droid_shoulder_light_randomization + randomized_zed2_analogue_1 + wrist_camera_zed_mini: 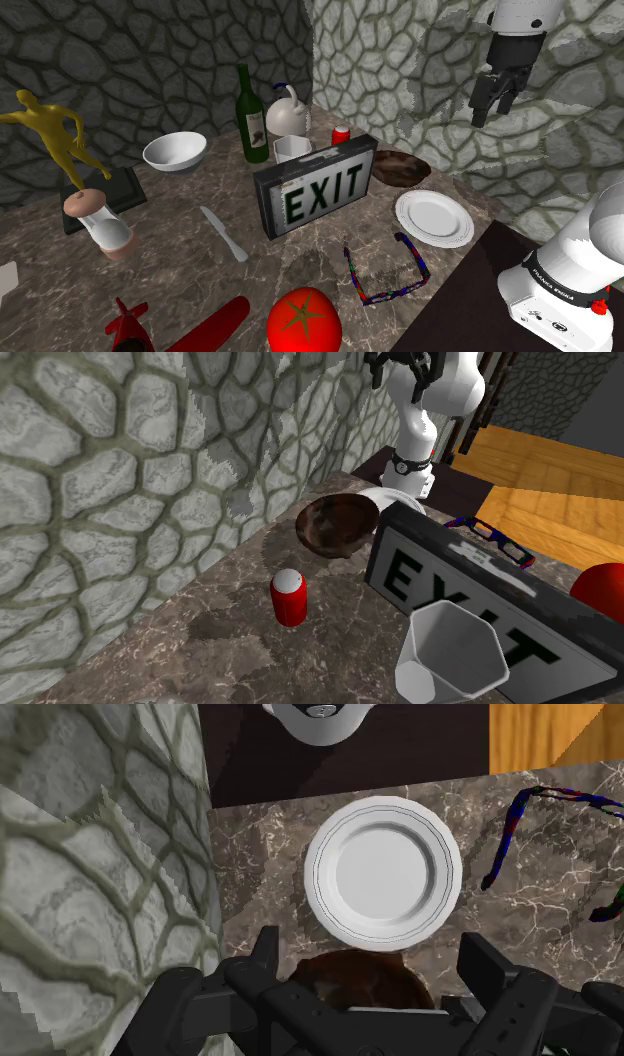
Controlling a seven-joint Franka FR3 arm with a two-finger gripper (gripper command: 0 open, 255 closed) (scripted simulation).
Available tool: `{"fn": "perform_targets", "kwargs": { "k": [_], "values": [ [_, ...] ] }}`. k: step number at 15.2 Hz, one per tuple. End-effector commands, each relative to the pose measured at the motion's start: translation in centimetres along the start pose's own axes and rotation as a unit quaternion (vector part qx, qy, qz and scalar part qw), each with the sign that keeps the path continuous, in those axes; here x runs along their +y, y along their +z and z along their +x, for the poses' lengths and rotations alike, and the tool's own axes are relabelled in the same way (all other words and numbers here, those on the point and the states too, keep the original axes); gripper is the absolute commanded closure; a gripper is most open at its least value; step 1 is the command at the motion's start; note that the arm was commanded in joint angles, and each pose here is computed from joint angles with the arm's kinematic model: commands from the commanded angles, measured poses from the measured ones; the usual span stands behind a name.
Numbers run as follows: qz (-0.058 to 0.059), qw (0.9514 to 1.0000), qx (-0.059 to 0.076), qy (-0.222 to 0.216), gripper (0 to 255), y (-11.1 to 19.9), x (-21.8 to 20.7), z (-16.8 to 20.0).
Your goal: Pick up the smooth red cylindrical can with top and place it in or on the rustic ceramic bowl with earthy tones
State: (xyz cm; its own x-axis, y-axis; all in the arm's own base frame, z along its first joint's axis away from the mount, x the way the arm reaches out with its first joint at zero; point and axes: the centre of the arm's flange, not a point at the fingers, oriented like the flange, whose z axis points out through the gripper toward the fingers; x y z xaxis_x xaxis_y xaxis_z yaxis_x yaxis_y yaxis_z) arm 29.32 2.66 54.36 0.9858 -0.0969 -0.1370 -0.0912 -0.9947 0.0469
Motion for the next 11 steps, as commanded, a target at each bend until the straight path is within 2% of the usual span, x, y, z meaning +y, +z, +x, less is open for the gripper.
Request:
{"fn": "perform_targets", "kwargs": {
  "k": [1,11],
  "values": [
    [0.000,1.0000,0.000,0.000,0,0.0,0.0,0.0],
    [0.010,0.9996,0.022,0.017,0,4.4,-3.2,11.3]
  ]
}}
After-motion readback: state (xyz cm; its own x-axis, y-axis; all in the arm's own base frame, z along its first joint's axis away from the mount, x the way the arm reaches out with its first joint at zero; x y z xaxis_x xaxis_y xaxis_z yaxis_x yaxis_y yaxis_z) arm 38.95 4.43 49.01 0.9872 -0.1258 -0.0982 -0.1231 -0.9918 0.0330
